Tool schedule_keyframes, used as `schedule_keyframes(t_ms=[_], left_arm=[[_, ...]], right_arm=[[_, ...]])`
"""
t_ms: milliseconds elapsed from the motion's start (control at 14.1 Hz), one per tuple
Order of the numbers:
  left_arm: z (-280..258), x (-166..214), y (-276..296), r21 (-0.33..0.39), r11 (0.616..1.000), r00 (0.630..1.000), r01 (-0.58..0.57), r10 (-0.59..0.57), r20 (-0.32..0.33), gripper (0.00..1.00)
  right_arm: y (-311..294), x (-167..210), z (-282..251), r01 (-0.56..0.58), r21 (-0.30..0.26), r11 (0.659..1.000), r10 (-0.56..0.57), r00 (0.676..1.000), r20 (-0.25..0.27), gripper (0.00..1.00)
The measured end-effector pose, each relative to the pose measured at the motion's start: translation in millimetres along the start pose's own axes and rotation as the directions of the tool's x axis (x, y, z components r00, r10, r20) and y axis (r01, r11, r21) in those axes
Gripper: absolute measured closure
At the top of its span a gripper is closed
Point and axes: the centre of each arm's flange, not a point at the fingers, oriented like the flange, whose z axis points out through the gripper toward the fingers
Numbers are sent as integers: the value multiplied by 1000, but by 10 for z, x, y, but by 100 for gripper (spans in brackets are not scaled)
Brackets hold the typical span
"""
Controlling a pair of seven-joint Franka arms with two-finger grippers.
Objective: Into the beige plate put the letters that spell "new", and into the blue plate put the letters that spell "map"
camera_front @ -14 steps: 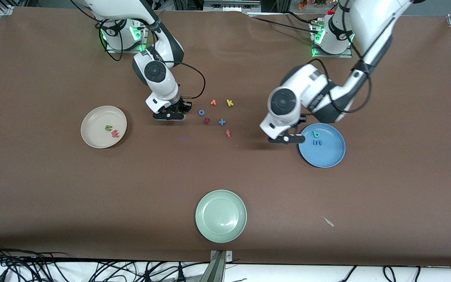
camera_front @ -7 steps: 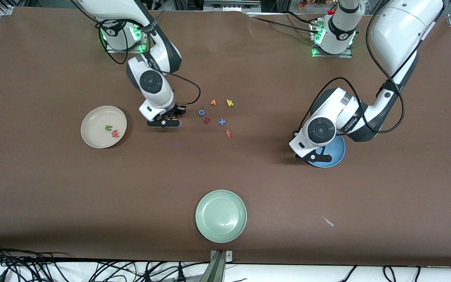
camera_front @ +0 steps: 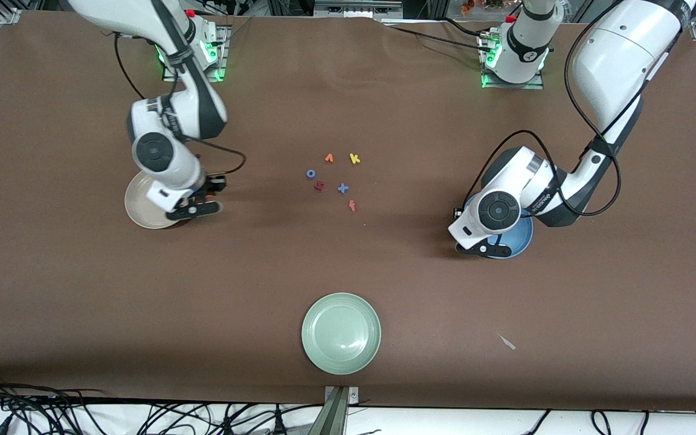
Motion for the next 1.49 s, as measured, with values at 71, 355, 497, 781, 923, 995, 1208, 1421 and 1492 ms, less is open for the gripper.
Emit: schedule_keyframes(t_ms=[71,355,497,781,923,995,1208,1421,1492], left_arm=[[-28,14,-36,-2,1000,1000,-2,2,-5,35],[-570,21,-139,-7,1000,995,10,-11,-100,0],[-1135,-62,-169,-2,1000,984,20,-20,-178,0],[-2328,-469,-504,26,997,982,68,-62,-180,0],[-2746,-614,-765,15,998,983,58,-54,-177,0],[-2901,-652,-897,-11,999,981,44,-45,-188,0],[-3266,-849,-1403,-83,996,974,-11,-8,-226,0],[-3427,-1128,-2059,-184,983,971,-30,-15,-238,0],[-3404,-1194,-2228,-198,980,972,-11,-37,-233,0]], right_arm=[[199,-8,9,12,-4,1000,-12,1000,4,71],[676,-55,105,35,-10,999,-35,999,25,71],[786,-57,133,20,-9,1000,-20,999,29,59],[712,111,-296,26,6,1000,-27,994,103,23],[604,228,-743,17,11,1000,-19,989,147,2],[545,261,-944,11,11,1000,-12,987,162,0],[468,268,-1355,5,13,1000,-8,977,211,0],[471,192,-1764,2,21,1000,-7,961,277,0],[468,164,-1942,2,23,1000,-8,957,289,0]])
